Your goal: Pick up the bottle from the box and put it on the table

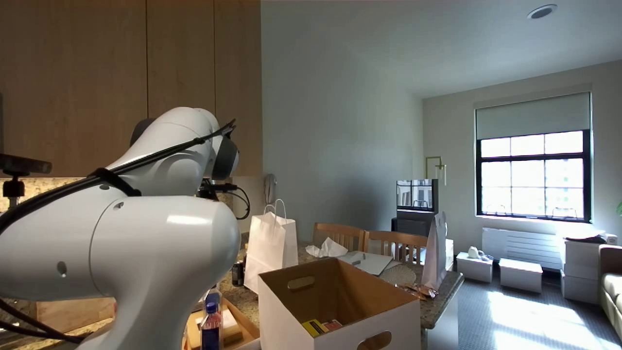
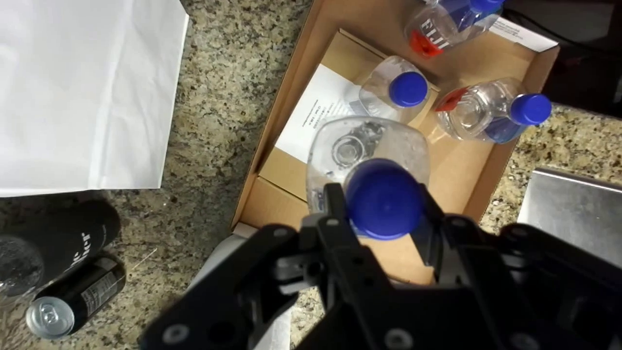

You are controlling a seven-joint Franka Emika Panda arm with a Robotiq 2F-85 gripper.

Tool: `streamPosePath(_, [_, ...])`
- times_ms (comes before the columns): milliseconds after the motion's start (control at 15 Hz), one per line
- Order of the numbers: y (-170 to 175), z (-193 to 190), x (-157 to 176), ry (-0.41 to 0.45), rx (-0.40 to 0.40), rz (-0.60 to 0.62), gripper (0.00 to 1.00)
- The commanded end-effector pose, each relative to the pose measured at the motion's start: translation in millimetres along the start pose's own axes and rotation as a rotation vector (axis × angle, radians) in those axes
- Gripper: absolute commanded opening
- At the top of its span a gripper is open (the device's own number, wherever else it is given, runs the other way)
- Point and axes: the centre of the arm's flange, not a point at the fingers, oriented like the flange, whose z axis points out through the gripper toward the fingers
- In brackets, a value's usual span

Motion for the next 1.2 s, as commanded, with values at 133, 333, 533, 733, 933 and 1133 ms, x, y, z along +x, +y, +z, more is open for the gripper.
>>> streamPosePath(133, [-16, -34, -31, 0.101, -0.111, 0.009, 0.15])
streamPosePath(333, [-33, -42, -45, 0.153, -0.157, 0.015, 0.15])
streamPosePath(533, [-57, -33, -57, 0.142, -0.145, 0.023, 0.15])
streamPosePath(733, [-78, -15, -58, 0.119, -0.103, 0.028, 0.15])
streamPosePath(933, [-104, 9, -52, 0.134, -0.082, -0.042, 0.15])
streamPosePath(1133, [-132, 33, -47, 0.164, -0.076, -0.072, 0.15])
